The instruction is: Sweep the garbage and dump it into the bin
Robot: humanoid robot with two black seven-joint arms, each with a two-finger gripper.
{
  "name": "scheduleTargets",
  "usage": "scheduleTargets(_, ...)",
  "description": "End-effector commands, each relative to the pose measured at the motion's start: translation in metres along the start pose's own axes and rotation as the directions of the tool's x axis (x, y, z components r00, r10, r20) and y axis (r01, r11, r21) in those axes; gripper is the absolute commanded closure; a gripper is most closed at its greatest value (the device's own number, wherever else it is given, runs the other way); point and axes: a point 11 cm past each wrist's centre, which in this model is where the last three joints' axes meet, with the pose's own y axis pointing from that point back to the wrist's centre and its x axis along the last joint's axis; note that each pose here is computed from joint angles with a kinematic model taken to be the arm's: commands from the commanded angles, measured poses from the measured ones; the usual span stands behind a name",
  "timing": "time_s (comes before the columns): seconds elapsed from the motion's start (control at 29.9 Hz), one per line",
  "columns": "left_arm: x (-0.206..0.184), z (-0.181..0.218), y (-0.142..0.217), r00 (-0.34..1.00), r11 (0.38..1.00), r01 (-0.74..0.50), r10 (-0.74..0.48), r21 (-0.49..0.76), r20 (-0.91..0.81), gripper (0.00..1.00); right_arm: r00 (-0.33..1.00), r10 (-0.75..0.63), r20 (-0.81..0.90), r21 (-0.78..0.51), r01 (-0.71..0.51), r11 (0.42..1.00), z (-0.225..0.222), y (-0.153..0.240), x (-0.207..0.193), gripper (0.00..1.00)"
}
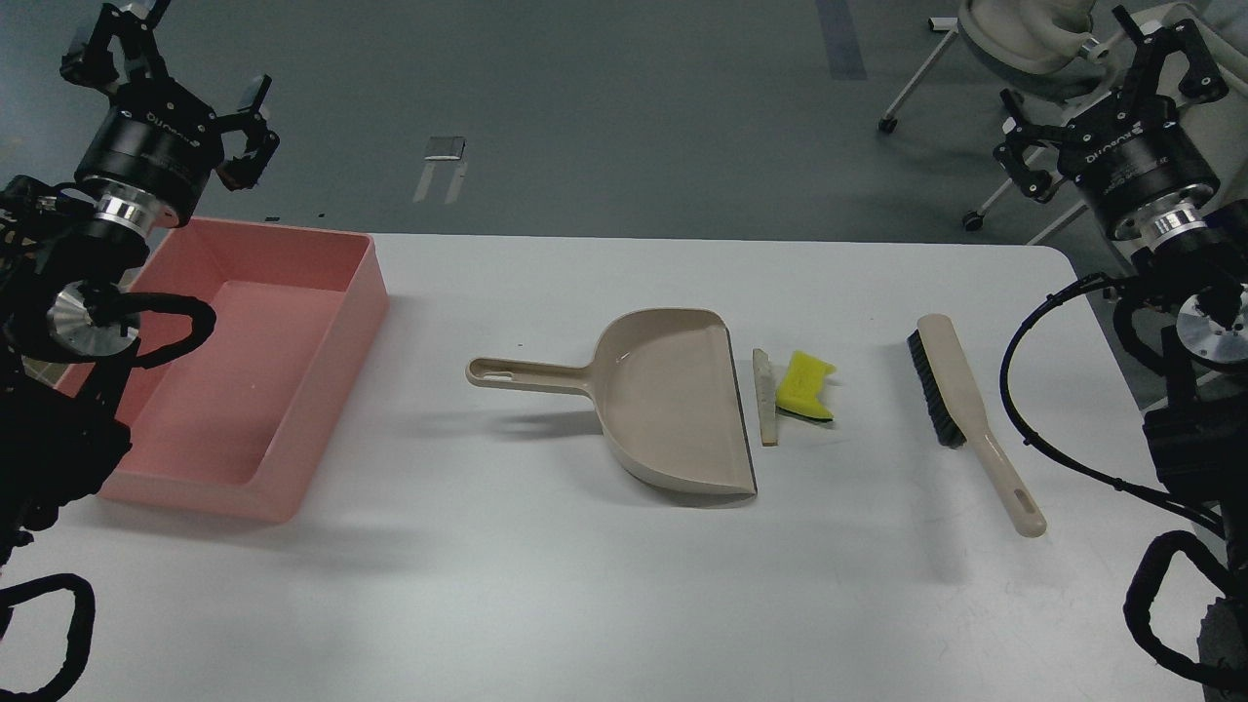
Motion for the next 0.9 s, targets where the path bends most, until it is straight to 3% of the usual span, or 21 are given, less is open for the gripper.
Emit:
scheduleTargets(0.0, -0.003, -0.004, -0.001, 1.000, 1.000, 0.001, -0.001, 0.001, -0.011, 0.02, 1.000, -0.001, -0.001, 0.001, 0.001, 1.000, 0.000, 0.000, 0.000, 0.00)
scheduleTargets(0.53, -0.007, -0.010, 0.002, 1.000, 1.000, 0.014, -0.014, 0.019, -0.012, 0.02, 1.000, 0.005, -0.003, -0.005, -0.005, 1.000, 0.003, 0.004, 0.003, 0.00)
scheduleTargets(0.74, -0.038, -0.024, 0.001, 0.994, 0.992, 0.110, -0.111, 0.065, 0.010, 0.02, 1.000, 0.010, -0.009, -0.006, -0.010, 1.000, 0.003, 0.008, 0.005, 0.00)
scheduleTargets(0.87, -0.046, -0.033, 0.022, 0.994, 0.991, 0.111, -0.112, 0.081, 0.004, 0.02, 1.000, 0.019, -0.009, -0.009, -0.019, 1.000, 0.004, 0.012, 0.009, 0.00)
